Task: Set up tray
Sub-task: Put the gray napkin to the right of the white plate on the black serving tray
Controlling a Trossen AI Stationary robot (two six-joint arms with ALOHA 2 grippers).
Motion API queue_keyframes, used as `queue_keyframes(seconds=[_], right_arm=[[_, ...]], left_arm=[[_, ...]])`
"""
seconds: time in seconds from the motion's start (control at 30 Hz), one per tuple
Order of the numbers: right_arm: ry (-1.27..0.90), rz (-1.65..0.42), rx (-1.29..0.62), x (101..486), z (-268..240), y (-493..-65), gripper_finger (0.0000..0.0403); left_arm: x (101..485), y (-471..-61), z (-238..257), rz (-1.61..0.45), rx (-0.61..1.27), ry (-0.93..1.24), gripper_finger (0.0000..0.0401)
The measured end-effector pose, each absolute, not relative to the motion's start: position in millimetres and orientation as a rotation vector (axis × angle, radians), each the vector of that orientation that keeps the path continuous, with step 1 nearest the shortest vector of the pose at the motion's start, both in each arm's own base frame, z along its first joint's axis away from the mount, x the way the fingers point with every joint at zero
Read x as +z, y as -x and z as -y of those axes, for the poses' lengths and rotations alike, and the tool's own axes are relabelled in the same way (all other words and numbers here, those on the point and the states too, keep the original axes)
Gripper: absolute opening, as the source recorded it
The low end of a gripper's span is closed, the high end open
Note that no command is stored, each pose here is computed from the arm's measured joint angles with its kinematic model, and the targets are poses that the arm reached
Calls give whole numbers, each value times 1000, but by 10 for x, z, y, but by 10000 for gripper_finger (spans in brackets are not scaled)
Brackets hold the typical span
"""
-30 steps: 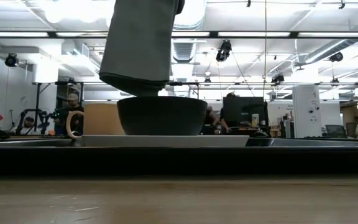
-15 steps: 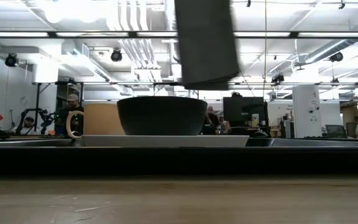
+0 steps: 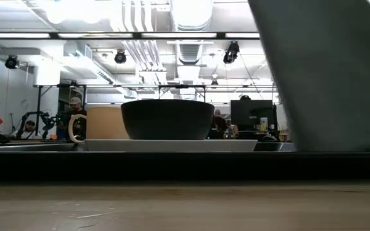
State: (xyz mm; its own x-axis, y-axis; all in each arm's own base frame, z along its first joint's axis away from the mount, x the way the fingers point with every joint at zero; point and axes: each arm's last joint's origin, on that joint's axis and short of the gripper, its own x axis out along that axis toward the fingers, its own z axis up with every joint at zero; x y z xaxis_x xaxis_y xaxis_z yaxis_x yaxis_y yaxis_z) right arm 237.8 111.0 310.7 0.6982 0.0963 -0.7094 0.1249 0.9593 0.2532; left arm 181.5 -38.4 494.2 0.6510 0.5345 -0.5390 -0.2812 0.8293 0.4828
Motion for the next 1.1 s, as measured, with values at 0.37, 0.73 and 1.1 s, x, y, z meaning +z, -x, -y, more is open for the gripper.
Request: queue_keyframes(seconds=[0.37,0.73,1.1], right_arm=[[-255,-775,-127,2664,-633,-2198,8],[-220,-805,-137,2199,125,-2231,8],[-226,-855,-103,1718,346,-2180,9]], left_arm=[[4910,-1883,407,-741,474,-385,175],[4876,-1937,428,-756,465,-375,176],[4855,-1947,431,-764,464,-380,176]])
